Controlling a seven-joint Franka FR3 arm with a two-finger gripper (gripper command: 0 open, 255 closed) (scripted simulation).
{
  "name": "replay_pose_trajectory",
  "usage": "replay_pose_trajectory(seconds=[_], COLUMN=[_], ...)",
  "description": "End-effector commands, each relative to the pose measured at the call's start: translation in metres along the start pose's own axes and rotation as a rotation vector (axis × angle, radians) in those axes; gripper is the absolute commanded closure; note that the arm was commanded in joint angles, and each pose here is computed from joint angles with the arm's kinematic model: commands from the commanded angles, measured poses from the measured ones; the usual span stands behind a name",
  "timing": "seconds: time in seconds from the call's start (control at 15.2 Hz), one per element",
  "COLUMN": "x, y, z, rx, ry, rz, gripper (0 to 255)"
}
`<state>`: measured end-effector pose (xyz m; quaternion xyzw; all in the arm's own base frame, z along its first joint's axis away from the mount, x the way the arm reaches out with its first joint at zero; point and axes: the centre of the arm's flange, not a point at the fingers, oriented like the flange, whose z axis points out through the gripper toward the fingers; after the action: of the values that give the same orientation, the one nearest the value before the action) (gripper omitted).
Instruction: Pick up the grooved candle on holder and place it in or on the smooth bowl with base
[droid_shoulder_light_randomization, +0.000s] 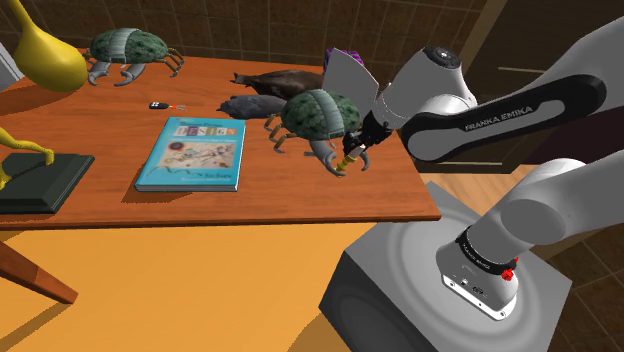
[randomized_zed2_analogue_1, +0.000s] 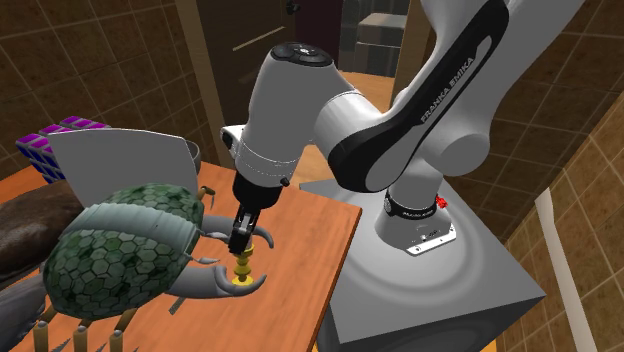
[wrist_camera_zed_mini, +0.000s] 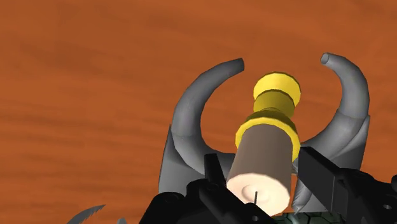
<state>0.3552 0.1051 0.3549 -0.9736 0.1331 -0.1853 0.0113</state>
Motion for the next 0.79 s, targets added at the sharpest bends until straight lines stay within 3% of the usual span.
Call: replay_pose_trajectory(seconds=[0.0,0.73], x=[0.0,0.021], y=[0.001,-0.003], z=[-0.001,-0.055], rx=[-0.006,-0.006], ry=[-0.011,-0.011], rz=[0.0,0.0], gripper=[255,255])
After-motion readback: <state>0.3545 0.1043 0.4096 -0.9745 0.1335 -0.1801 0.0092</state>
